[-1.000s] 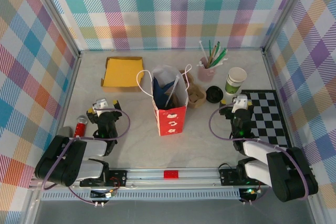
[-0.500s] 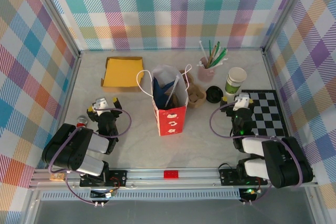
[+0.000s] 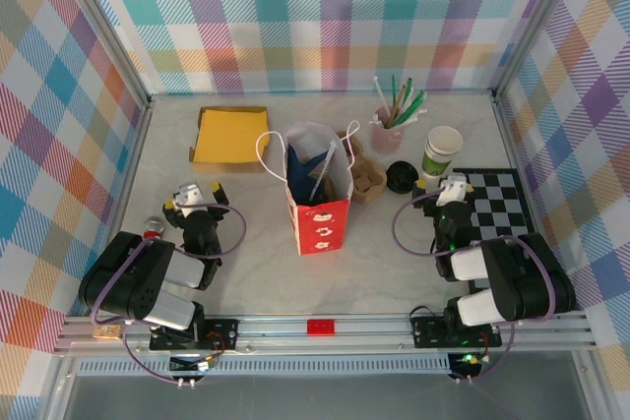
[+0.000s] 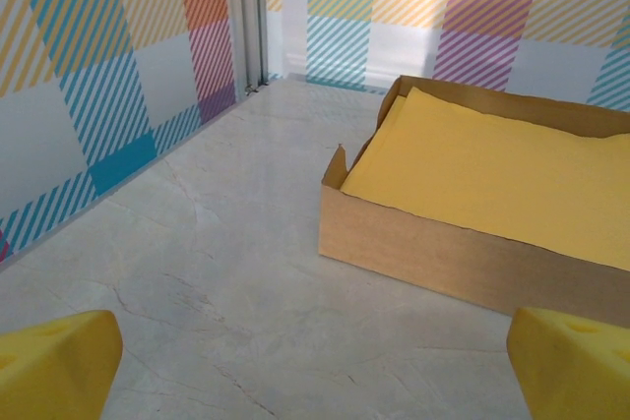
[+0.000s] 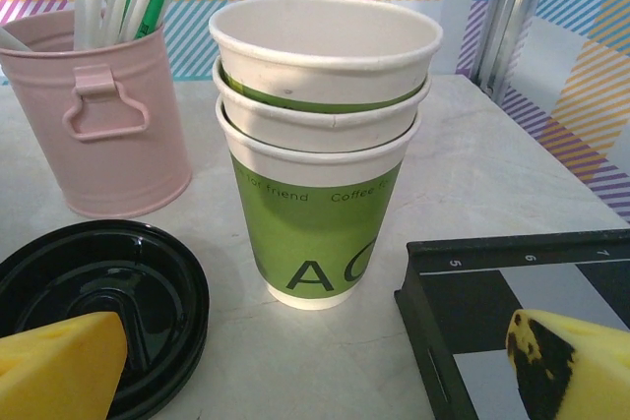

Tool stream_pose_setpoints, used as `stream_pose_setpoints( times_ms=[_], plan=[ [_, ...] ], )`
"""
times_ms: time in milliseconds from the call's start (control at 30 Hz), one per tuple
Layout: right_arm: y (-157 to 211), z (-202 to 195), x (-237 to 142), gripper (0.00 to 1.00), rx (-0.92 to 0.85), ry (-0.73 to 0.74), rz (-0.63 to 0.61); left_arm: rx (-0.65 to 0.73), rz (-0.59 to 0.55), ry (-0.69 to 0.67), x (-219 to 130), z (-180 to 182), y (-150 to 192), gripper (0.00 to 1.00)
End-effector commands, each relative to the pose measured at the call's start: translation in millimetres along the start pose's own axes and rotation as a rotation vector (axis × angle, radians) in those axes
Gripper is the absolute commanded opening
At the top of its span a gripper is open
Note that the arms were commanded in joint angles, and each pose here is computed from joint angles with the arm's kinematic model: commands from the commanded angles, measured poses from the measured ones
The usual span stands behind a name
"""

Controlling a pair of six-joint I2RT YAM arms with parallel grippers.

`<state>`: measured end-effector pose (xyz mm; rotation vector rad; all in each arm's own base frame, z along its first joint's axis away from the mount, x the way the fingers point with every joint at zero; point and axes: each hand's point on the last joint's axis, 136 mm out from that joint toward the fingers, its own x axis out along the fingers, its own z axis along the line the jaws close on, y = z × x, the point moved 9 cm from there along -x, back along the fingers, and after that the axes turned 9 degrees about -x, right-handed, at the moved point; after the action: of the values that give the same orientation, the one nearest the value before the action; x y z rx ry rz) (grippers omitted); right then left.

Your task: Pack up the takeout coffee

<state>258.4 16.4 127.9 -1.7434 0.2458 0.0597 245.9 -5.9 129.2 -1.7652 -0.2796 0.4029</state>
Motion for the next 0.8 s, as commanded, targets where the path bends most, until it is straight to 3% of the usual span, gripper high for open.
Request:
stream_pose_setpoints(
  times_ms=[0,767],
  plan=[
    [-8.8,-0.6,1.9,0.99,0.025,-0.002,-0.074,-0.032,-0.034,0.009,1.9,0.4,-5.5,1.0],
    [-5.3,6.3,1.7,0.99,-0.012,-0.075,-0.097,-0.012,-0.022,0.054,0.1,-2.1,-3.9,1.0]
  ],
)
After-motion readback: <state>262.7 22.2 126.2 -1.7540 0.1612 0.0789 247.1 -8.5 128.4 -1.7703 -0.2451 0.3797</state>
